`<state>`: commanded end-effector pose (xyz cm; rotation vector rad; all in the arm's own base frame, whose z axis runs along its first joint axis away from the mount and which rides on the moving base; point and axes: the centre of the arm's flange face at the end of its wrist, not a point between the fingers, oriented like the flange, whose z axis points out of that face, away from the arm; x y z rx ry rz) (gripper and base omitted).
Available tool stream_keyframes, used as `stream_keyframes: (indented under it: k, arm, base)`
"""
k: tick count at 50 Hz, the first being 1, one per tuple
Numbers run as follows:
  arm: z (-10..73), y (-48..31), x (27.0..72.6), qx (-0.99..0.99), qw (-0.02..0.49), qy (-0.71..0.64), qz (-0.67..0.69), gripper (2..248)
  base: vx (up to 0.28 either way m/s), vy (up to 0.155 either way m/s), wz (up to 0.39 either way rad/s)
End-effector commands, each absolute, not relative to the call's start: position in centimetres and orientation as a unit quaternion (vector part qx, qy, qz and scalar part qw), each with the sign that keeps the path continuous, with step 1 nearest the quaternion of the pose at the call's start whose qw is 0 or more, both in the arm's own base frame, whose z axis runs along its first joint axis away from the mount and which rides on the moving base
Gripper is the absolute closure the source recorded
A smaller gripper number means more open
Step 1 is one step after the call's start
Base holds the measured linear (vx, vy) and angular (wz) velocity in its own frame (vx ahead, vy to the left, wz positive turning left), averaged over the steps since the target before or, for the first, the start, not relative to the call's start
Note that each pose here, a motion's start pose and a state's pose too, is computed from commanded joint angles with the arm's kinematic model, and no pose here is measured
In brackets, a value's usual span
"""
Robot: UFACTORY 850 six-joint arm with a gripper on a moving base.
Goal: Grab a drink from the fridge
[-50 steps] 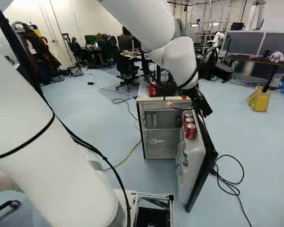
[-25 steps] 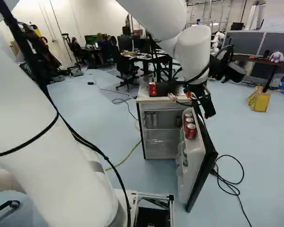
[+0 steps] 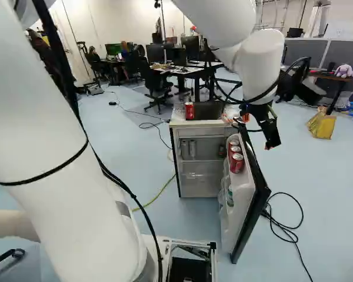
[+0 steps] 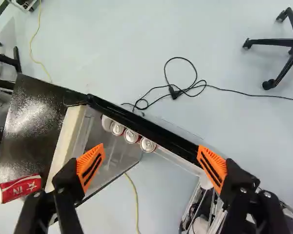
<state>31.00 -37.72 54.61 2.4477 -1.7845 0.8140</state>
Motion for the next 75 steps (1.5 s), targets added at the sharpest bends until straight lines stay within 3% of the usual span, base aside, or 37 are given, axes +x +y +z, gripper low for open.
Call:
stream_keyframes:
  k: [36, 75]
  arm:
    - [51.0, -45.3, 31.4, 0.761, 0.005, -0.605, 0.234, 3]
    - [45.7, -47.3, 32.3, 0.765, -0.008, -0.615, 0.192, 3]
  base:
    - [0.0, 0.0, 0.0]
    - [0.0, 0.0, 0.0]
